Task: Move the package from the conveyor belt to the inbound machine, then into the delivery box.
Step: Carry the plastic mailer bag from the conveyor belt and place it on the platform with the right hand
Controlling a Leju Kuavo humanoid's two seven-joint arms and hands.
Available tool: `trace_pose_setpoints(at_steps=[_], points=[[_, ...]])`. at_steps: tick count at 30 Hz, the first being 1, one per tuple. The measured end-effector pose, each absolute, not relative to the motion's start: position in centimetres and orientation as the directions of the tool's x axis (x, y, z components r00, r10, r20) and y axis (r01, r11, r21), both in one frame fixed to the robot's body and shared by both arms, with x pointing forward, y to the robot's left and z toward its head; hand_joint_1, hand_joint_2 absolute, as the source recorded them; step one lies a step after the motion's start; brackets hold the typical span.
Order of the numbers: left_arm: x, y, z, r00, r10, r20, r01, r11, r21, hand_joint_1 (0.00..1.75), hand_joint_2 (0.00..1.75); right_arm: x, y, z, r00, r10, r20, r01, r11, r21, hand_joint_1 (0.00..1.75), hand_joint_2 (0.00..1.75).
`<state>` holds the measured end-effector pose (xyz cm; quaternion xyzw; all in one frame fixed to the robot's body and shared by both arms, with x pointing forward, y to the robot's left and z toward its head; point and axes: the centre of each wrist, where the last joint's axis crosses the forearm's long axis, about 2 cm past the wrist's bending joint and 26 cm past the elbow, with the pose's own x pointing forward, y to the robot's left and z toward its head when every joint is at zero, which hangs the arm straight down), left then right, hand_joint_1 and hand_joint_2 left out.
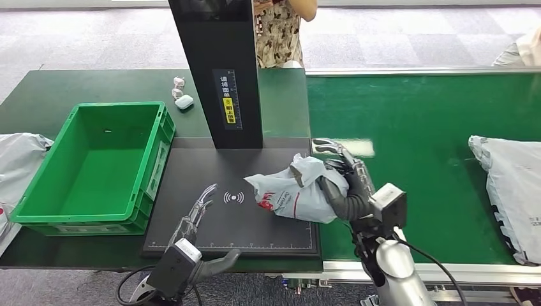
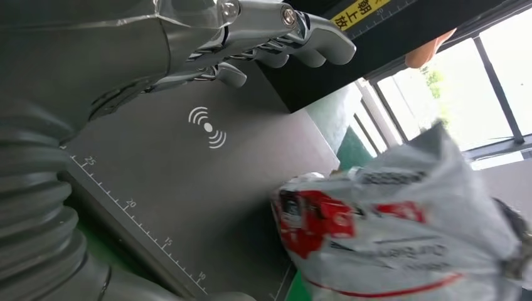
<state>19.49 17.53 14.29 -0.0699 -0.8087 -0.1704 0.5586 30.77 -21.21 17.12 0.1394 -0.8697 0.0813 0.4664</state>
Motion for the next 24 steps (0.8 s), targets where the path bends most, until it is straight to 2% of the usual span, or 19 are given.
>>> trace_pose_setpoints(at_steps=[7, 14, 24], points=[[19.5, 17.8, 14.2, -0.364, -0.077, 0.928, 0.3, 0.934, 0.195, 0.0, 1.75, 32.4, -18.0, 15.5, -0.427, -0.197, 0.882, -0.443, 0.896, -0.015, 1.75, 1.75], [19.6, 18.0, 14.2, -0.364, -0.075, 0.928, 0.298, 0.935, 0.192, 0.0, 1.75, 33.6, -16.2, 14.9, -0.392, -0.128, 0.911, -0.421, 0.905, -0.055, 1.75, 1.75], [20.3, 17.5, 14.4, -0.369, -0.057, 0.928, 0.33, 0.925, 0.188, 0.0, 1.75, 35.8, -15.1, 16.5, -0.425, -0.156, 0.892, -0.388, 0.921, -0.024, 1.75, 1.75]])
